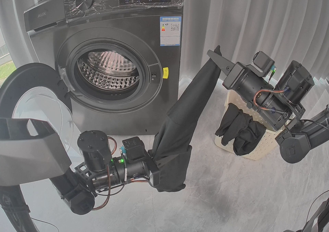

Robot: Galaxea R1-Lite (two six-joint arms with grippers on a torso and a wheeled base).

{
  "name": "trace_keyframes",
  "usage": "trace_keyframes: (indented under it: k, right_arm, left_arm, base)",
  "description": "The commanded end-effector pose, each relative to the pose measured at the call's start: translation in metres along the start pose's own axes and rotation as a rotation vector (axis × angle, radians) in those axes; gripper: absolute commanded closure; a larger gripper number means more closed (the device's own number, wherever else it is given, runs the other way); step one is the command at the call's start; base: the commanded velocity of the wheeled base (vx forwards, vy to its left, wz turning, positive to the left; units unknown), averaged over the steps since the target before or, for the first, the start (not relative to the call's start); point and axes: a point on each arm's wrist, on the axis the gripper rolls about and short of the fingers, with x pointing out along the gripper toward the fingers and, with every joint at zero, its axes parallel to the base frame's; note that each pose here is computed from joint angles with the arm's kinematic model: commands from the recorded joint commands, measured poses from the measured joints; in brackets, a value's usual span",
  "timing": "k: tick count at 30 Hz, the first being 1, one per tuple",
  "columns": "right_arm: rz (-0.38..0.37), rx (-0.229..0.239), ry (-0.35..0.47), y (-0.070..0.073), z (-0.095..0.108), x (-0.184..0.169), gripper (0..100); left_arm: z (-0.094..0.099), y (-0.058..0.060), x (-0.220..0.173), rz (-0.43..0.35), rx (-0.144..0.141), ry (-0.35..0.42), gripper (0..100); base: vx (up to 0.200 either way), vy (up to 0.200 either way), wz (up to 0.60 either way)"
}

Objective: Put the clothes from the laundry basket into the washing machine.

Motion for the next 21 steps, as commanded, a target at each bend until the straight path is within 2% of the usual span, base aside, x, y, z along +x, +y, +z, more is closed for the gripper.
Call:
trace_keyframes:
  k: [1, 3, 5, 8, 10, 15, 21]
  right_arm:
    - [-0.029, 0.003, 0.035, -0.019, -0.011, 0.002, 100]
    - [-0.029, 0.003, 0.035, -0.019, -0.011, 0.002, 100]
    - [-0.05, 0.03, 0.079, -0.031, -0.029, 0.003, 100]
    - [-0.056, 0.041, 0.097, -0.036, -0.041, 0.003, 100]
    - [-0.051, 0.049, 0.13, -0.041, -0.057, 0.002, 100]
    - [-0.049, 0.068, 0.207, -0.047, -0.085, -0.009, 100]
    - [-0.038, 0.075, 0.239, -0.049, -0.1, -0.02, 100]
  left_arm:
    - [0.021, -0.026, -0.015, -0.06, 0.005, -0.047, 100]
    - [0.021, -0.026, -0.015, -0.06, 0.005, -0.047, 100]
    - [0.027, -0.038, -0.017, -0.098, 0.01, -0.061, 100]
    - [0.034, -0.043, -0.018, -0.111, 0.017, -0.082, 100]
    - [0.04, -0.046, -0.018, -0.12, 0.025, -0.102, 100]
    - [0.048, -0.046, -0.021, -0.119, 0.03, -0.134, 100]
    - [0.05, -0.045, -0.021, -0.114, 0.024, -0.14, 100]
  base:
    - [0.0, 0.0, 0.0]
    - [0.0, 0.0, 0.0]
    - [0.0, 0.0, 0.0]
    - [0.0, 0.0, 0.0]
    - [0.0, 0.0, 0.0]
    - [0.0, 0.0, 0.0]
    - [0.0, 0.0, 0.0]
